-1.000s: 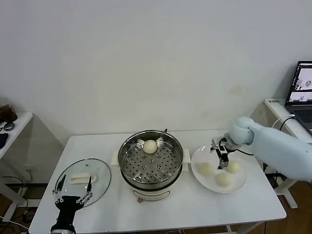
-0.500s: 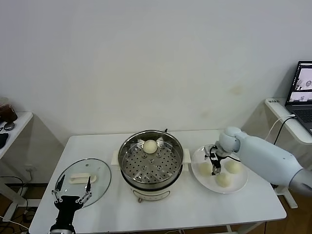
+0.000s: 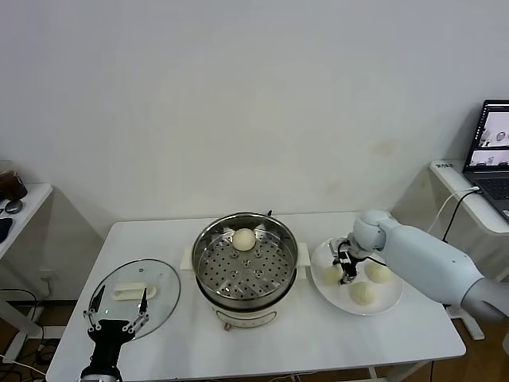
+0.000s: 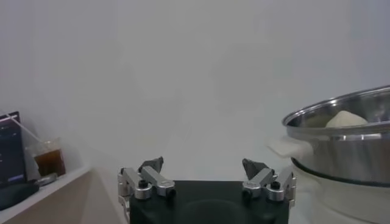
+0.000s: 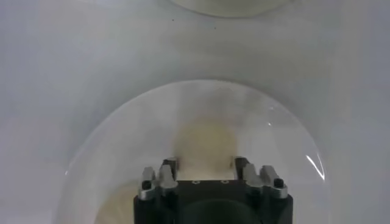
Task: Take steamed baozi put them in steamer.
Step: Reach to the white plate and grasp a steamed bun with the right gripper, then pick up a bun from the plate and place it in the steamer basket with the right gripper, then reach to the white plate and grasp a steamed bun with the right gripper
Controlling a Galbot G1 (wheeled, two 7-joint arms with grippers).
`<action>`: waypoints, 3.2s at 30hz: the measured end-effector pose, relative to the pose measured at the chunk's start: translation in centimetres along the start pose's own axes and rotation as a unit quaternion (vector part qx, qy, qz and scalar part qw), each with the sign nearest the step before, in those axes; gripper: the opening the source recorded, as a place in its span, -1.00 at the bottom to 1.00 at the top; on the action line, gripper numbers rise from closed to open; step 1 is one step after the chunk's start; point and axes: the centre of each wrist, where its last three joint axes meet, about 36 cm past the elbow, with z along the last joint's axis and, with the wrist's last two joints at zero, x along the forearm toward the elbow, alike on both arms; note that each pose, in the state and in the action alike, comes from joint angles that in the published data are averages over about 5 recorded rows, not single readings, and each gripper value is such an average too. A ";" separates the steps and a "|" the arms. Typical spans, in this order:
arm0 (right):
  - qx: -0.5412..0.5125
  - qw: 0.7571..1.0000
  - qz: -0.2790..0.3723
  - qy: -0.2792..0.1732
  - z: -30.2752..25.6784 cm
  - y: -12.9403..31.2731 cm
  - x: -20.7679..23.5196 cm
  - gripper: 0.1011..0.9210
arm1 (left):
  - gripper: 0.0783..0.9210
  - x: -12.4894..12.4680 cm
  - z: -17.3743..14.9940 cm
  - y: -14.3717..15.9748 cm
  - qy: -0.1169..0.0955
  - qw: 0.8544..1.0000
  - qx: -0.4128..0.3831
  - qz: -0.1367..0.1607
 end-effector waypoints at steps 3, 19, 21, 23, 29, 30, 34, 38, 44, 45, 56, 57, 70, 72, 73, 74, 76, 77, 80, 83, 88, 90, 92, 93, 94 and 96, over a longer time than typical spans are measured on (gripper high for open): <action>0.002 1.000 0.001 -0.001 0.0 -0.1 0.6 -0.11 | 0.77 0.0 0.0 -0.1 0.000 1.000 0.001 0.001; -0.005 0.997 0.066 -0.024 0.1 -3.4 14.7 -0.11 | 0.77 -1.1 -0.4 -0.4 -0.014 1.000 0.007 0.015; -0.001 0.996 0.080 -0.032 -1.1 -4.0 17.5 -0.10 | 0.77 -1.3 -0.4 -0.5 -0.015 1.000 0.009 0.017; 0.003 0.995 0.092 -0.041 -2.8 -4.5 20.0 -0.09 | 0.77 -1.4 -0.4 -0.6 -0.016 1.000 0.012 0.017; 0.011 0.992 0.098 -0.076 -9.6 -4.7 24.0 -0.09 | 0.77 -1.7 -0.4 -0.4 -0.019 1.000 0.010 0.013; 0.011 0.992 0.097 -0.081 -10.8 -4.7 24.2 -0.09 | 0.77 -1.7 -0.4 -0.3 -0.019 1.000 0.009 0.013; 0.010 0.992 0.088 -0.092 -15.7 -5.0 24.0 -0.09 | 0.77 -1.7 -0.4 0.0 -0.020 1.000 0.008 0.009; 0.008 0.992 0.078 -0.096 -20.1 -5.6 22.5 -0.09 | 0.77 -1.6 -0.5 0.3 -0.019 1.000 0.009 0.003; 0.004 0.994 0.060 -0.092 -25.1 -6.0 18.9 -0.09 | 0.77 -1.4 -0.6 0.6 -0.020 1.000 0.008 -0.002; 0.002 0.994 0.058 -0.092 -25.8 -6.1 18.3 -0.09 | 0.77 -1.4 -0.5 0.6 -0.019 1.000 0.008 -0.003; -0.011 0.995 0.039 -0.092 -30.8 -6.1 12.8 -0.07 | 0.77 -1.4 -0.4 0.7 -0.018 1.000 0.006 -0.004; -0.012 0.995 0.037 -0.091 -31.1 -6.0 12.4 -0.07 | 0.77 -1.5 -0.4 0.7 -0.018 1.000 0.006 -0.005; -0.014 0.996 0.022 -0.088 -32.5 -5.6 10.6 0.31 | 0.77 -1.6 -0.4 0.7 -0.020 1.000 0.007 -0.005; -0.013 0.996 0.022 -0.086 -32.4 -5.6 11.0 0.45 | 0.77 -1.6 -0.4 0.7 -0.019 1.000 0.007 -0.005; -0.012 0.996 0.022 -0.086 -32.2 -5.6 11.2 0.53 | 0.77 -1.6 -0.4 0.7 -0.019 1.000 0.007 -0.005; -0.011 0.996 0.022 -0.086 -32.1 -5.6 11.6 0.61 | 0.77 -1.6 -0.4 0.7 -0.020 1.000 0.007 -0.005; -0.009 0.996 0.022 -0.085 -31.7 -5.7 12.4 0.69 | 0.77 -1.6 -0.5 0.7 -0.020 1.000 0.006 -0.005; -0.007 0.996 0.022 -0.085 -31.4 -5.7 12.9 0.74 | 0.77 -1.6 -0.5 0.7 -0.021 1.000 0.006 -0.005; -0.001 0.996 0.023 -0.084 -30.0 -5.8 14.9 0.76 | 0.77 -1.7 -0.6 0.8 -0.022 1.000 0.005 -0.004; 0.010 0.996 0.024 -0.084 -27.8 -5.8 17.3 0.76 | 0.77 -1.7 -0.6 0.8 -0.022 1.000 0.005 -0.003; 0.036 0.996 0.016 -0.080 -22.4 -5.0 20.7 0.76 | 0.77 -1.7 -0.6 0.6 -0.022 1.000 0.004 0.000; 0.045 0.996 0.012 -0.074 -19.6 -4.4 21.5 0.76 | 0.77 -1.7 -0.6 0.5 -0.022 1.000 0.004 0.002; 0.051 0.996 0.009 -0.066 -16.7 -3.7 22.0 0.76 | 0.77 -1.6 -0.5 0.4 -0.021 1.000 0.003 0.004; 0.053 0.997 0.009 -0.062 -15.1 -3.2 22.1 0.76 | 0.77 -1.6 -0.5 0.3 -0.020 1.000 0.003 0.004; 0.053 0.997 0.009 -0.057 -13.6 -2.8 22.2 0.76 | 0.77 -1.5 -0.5 0.3 -0.019 1.000 0.003 0.005; 0.052 0.997 0.008 -0.048 -10.5 -1.8 21.9 0.76 | 0.77 -1.4 -0.4 0.2 -0.018 1.000 0.002 0.006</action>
